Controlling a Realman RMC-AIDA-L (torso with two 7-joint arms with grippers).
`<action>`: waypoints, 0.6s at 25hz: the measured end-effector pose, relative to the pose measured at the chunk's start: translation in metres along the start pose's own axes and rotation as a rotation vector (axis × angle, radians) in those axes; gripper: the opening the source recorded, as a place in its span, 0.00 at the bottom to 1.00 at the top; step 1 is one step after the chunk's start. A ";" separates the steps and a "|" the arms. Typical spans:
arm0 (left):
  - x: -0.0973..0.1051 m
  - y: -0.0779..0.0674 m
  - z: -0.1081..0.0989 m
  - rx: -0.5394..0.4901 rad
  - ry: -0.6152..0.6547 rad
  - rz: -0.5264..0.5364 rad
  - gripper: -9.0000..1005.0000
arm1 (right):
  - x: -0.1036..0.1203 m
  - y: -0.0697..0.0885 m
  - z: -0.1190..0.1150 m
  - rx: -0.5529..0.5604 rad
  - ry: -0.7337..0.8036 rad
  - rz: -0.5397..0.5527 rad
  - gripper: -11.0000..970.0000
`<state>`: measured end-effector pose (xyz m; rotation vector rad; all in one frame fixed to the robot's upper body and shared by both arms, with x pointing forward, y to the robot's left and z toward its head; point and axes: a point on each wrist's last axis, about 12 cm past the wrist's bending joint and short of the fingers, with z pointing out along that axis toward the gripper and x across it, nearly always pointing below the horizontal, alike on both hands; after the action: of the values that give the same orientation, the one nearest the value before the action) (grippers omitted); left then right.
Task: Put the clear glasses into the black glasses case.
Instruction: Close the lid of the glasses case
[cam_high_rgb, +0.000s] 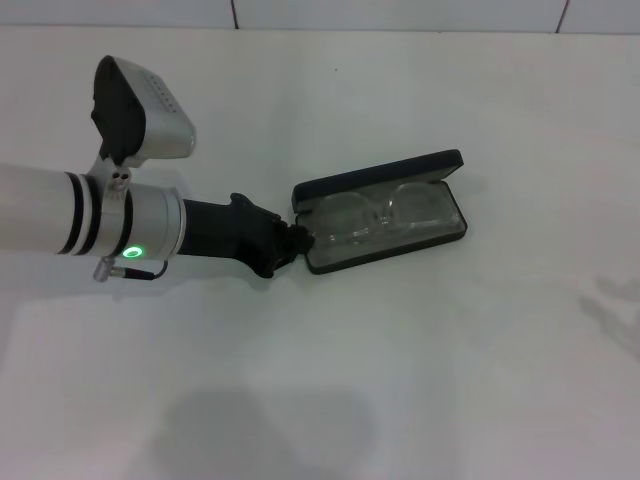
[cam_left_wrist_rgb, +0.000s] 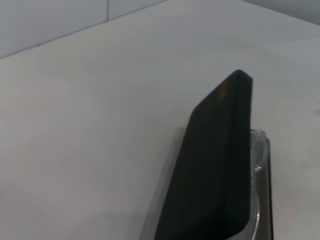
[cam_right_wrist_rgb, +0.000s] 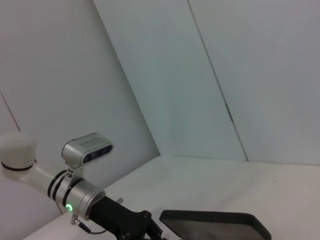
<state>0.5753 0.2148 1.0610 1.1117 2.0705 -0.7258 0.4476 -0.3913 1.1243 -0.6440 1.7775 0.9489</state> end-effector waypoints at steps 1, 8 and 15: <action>-0.001 0.000 0.000 0.002 -0.002 0.003 0.13 | 0.000 0.000 0.000 0.001 -0.002 0.001 0.35; -0.015 -0.004 -0.026 0.048 -0.067 0.044 0.13 | 0.003 0.001 -0.002 0.007 -0.004 0.003 0.35; -0.038 -0.006 -0.085 0.070 -0.308 0.082 0.13 | 0.003 0.001 -0.003 0.010 -0.004 0.004 0.35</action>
<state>0.5610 0.2550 1.1436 1.0441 1.7433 -0.8750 0.4442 -0.3932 1.1222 -0.6323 1.7798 0.9425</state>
